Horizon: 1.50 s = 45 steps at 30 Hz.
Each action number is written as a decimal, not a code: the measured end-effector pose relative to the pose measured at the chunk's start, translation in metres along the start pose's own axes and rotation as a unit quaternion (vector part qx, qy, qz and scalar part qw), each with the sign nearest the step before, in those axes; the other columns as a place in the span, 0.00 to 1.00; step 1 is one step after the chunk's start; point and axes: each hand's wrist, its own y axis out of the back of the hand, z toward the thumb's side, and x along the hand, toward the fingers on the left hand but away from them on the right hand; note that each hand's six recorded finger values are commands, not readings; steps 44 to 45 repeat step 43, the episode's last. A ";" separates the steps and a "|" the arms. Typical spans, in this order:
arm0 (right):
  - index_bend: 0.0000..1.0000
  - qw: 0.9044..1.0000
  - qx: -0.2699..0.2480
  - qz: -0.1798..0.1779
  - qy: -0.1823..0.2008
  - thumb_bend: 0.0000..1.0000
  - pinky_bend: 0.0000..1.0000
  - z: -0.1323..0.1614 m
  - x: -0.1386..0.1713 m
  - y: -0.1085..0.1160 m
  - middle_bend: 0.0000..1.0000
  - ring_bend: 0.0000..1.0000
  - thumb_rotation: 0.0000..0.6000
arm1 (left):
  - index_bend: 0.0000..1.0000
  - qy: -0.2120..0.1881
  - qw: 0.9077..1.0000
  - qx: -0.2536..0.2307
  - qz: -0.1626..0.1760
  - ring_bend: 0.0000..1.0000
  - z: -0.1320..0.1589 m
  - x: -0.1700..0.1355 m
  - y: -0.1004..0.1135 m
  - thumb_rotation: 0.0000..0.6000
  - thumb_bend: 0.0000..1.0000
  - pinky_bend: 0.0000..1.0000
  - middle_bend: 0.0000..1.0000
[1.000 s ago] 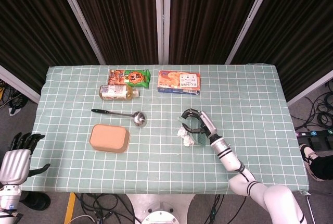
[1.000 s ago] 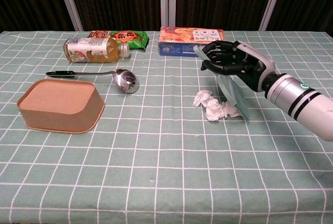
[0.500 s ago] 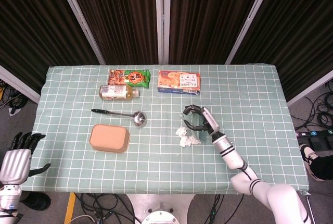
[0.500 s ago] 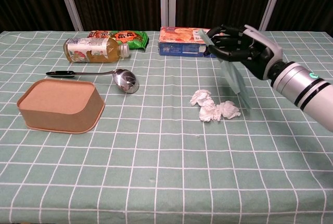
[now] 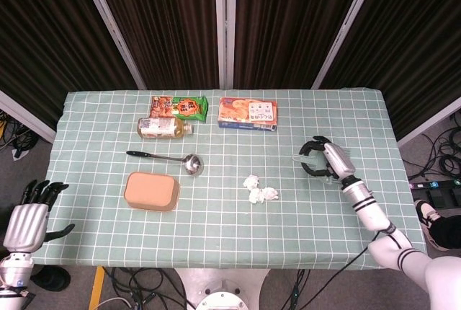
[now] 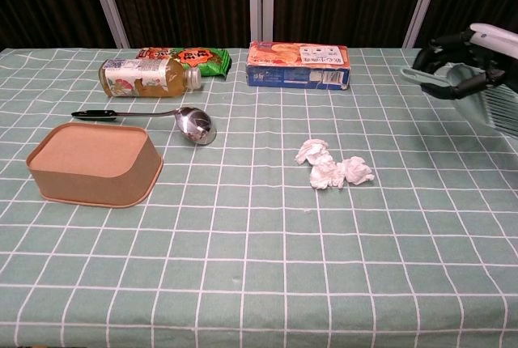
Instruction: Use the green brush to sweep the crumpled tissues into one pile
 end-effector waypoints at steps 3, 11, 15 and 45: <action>0.70 0.997 0.049 0.022 -0.047 0.59 0.08 -0.024 0.010 0.001 0.63 0.25 1.00 | 0.21 0.000 1.000 0.000 0.001 0.10 0.001 0.000 0.001 1.00 0.04 0.05 0.17; 0.20 0.988 0.105 0.062 -0.097 0.55 0.00 -0.050 0.013 -0.012 0.28 0.01 1.00 | 0.21 0.003 1.000 0.001 0.001 0.10 0.000 -0.003 0.002 1.00 0.04 0.05 0.17; 0.04 0.983 0.127 0.079 -0.105 0.52 0.00 -0.054 0.015 -0.016 0.17 0.00 1.00 | 0.21 0.001 1.000 0.002 0.001 0.10 0.000 -0.002 0.002 1.00 0.04 0.05 0.17; 0.00 0.950 0.248 -0.156 -0.109 0.34 0.00 0.021 0.222 0.078 0.08 0.00 1.00 | 0.21 -0.039 0.999 -0.011 0.009 0.10 0.020 0.017 0.000 1.00 0.04 0.05 0.17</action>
